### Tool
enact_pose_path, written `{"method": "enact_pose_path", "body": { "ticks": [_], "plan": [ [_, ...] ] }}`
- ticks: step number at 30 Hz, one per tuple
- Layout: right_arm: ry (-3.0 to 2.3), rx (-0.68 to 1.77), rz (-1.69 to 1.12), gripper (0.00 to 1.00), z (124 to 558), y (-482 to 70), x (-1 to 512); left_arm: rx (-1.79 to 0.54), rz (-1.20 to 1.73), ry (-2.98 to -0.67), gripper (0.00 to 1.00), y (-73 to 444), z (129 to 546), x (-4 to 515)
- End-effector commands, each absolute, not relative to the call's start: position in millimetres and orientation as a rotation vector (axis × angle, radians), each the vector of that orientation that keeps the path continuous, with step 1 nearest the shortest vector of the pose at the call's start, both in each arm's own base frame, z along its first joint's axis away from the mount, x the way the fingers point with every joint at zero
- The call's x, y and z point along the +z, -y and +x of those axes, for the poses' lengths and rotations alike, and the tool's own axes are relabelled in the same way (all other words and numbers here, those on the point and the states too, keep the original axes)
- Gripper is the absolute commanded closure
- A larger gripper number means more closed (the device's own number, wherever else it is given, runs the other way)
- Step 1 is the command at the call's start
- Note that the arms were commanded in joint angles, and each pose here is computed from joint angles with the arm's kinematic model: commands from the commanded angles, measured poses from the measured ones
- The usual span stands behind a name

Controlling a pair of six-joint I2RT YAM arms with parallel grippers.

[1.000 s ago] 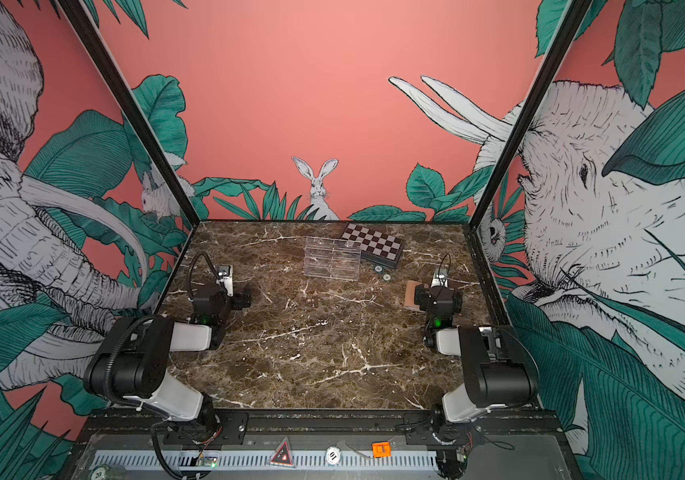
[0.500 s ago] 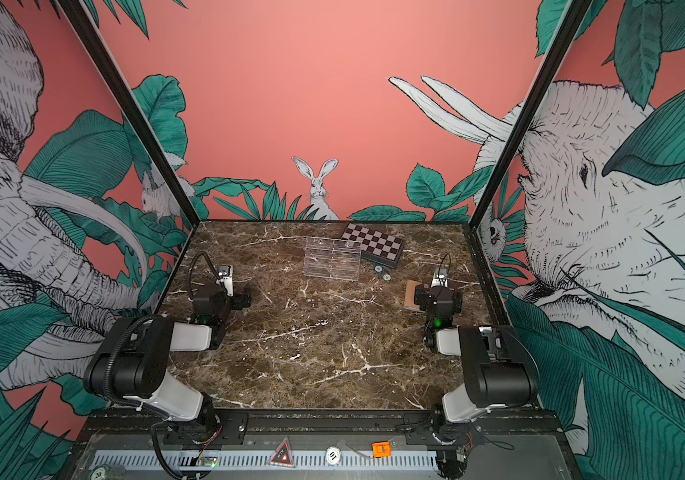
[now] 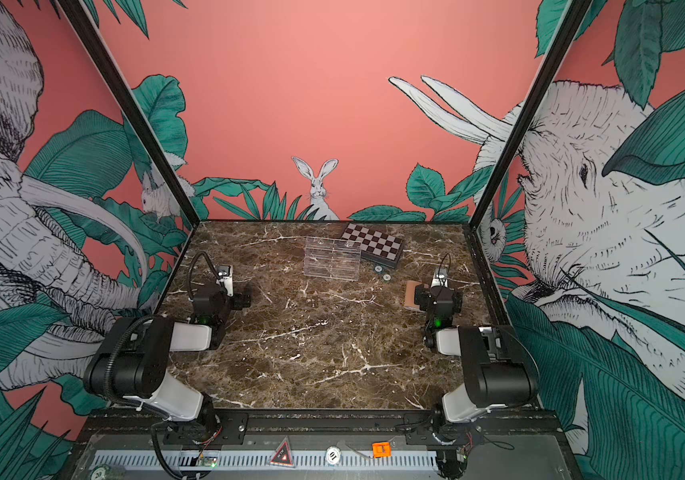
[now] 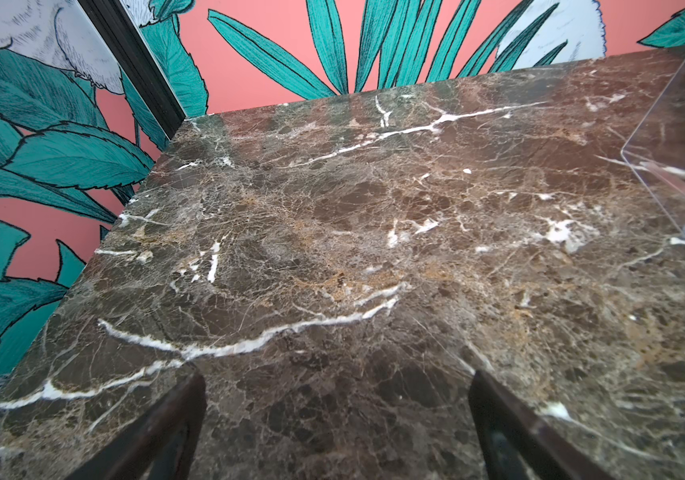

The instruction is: Take the credit cards out of the card holder

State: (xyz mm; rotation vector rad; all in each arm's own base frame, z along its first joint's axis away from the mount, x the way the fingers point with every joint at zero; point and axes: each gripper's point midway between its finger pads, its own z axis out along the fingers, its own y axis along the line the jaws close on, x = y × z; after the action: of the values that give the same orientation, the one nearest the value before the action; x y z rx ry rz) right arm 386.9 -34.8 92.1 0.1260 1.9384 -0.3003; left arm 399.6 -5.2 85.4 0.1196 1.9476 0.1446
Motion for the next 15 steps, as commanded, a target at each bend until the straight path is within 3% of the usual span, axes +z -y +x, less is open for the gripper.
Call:
{"method": "enact_pose_path", "body": {
  "ticks": [1,8,15],
  "plan": [
    [-1.892,-0.308,0.134,0.02,389.0,35.0,104.0,0.134,0.134,-1.907,0.01,7.7,402.0,98.4],
    [-1.955,-0.338,0.161,0.02,376.6,32.7,143.3,0.093,0.165,-1.967,0.01,17.1,396.3,131.6],
    [-2.016,-0.035,0.228,0.02,359.0,2.2,168.6,-0.181,0.02,-1.949,0.01,40.9,383.4,179.2]
  ]
}}
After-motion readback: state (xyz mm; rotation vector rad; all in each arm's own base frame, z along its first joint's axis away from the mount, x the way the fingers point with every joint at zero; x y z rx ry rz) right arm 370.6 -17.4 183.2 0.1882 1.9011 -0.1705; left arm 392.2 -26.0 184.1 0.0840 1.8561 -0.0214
